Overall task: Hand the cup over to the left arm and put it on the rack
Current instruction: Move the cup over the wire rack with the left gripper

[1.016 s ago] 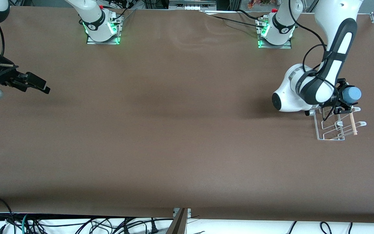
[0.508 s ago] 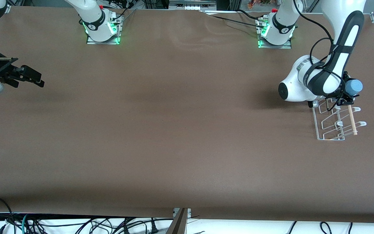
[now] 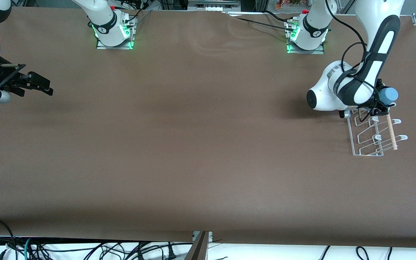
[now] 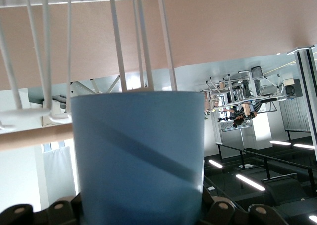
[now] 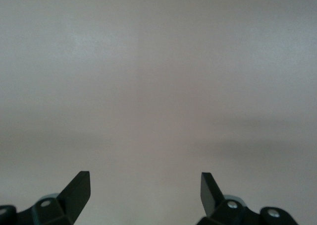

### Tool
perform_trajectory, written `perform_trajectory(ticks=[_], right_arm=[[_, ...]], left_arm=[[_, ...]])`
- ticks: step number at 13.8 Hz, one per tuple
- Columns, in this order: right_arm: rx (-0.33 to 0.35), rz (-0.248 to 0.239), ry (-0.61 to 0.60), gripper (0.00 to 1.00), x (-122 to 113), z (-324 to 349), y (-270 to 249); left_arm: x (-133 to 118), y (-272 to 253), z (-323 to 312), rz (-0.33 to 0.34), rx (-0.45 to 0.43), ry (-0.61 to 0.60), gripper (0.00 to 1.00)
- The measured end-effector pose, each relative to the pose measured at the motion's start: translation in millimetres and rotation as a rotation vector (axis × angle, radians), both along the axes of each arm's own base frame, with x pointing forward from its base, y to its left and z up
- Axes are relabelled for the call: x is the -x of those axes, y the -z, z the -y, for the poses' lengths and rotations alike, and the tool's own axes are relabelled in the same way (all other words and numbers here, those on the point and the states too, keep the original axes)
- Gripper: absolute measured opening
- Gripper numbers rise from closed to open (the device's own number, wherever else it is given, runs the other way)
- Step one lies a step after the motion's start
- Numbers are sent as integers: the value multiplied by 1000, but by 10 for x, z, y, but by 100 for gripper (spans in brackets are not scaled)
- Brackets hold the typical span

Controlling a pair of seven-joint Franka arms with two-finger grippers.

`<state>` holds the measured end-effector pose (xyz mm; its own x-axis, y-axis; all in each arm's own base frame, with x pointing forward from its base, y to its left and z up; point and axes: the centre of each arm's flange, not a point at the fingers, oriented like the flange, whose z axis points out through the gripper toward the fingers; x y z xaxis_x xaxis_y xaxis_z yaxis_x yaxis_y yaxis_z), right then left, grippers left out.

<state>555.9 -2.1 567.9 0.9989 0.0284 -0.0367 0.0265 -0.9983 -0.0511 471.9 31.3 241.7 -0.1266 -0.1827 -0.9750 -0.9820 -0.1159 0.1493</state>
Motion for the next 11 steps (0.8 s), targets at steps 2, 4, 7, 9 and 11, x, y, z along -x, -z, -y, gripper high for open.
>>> perform_trajectory(ticks=[2,4,7,9,11], right_arm=[[5,-1,-13,99,2,3,-6],[9,-6,-39,99,9,11,-1],[12,-2,-47,99,1,23,-19],[14,4,-49,99,-8,23,-46],[14,7,-50,99,-16,21,-61]], left_arm=[[13,67,36,0,-1,5,73],[23,121,78,-10,-1,13,79],[18,98,103,-7,-12,14,100],[-29,12,107,16,-14,11,100],[-120,-159,130,67,8,-20,100]])
